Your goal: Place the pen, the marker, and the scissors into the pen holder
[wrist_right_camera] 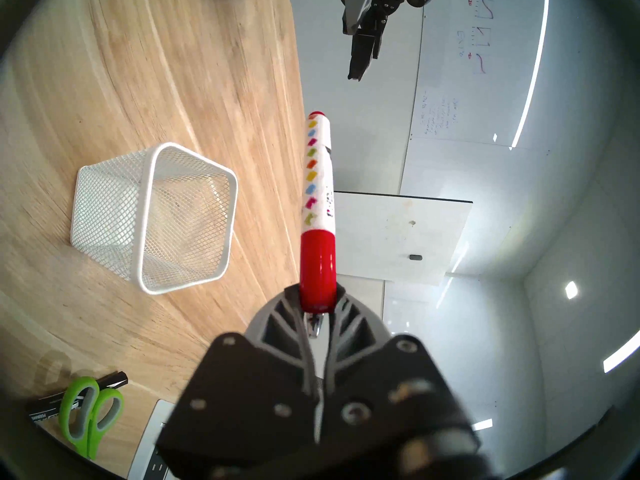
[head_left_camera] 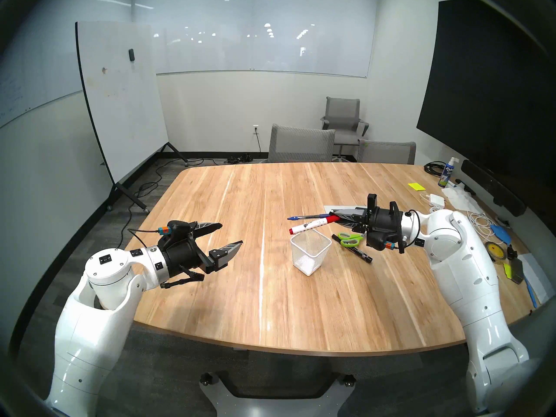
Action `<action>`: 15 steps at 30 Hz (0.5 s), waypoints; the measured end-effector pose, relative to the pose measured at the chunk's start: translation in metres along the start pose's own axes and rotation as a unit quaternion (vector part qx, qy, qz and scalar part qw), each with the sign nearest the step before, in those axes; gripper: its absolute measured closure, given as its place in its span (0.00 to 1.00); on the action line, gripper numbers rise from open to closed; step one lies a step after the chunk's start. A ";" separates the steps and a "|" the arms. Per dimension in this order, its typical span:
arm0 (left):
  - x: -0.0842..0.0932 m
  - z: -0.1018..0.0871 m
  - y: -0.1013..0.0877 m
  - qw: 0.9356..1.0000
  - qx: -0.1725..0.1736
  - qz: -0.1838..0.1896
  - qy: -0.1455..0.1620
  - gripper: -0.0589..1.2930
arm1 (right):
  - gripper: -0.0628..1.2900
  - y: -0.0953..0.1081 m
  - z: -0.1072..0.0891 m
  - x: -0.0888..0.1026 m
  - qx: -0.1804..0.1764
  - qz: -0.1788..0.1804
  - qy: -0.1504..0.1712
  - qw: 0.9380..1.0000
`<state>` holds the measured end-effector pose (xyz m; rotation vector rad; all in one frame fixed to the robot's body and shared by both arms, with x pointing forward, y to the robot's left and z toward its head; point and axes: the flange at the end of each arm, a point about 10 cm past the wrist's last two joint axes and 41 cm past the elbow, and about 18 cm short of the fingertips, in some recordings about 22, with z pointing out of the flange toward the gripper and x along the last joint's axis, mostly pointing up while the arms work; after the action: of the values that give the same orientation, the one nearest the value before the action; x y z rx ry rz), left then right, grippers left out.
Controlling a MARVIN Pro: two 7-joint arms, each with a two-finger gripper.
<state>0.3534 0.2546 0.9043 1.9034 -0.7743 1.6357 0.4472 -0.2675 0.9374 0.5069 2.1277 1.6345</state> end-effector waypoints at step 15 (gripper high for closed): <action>0.000 0.000 0.000 1.000 0.000 0.000 0.000 0.02 | 0.95 0.004 -0.001 0.000 -0.009 -0.035 -0.004 0.999</action>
<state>0.3534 0.2546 0.9043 1.9034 -0.7743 1.6357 0.4471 -0.2679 0.9414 0.4277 2.0999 1.6094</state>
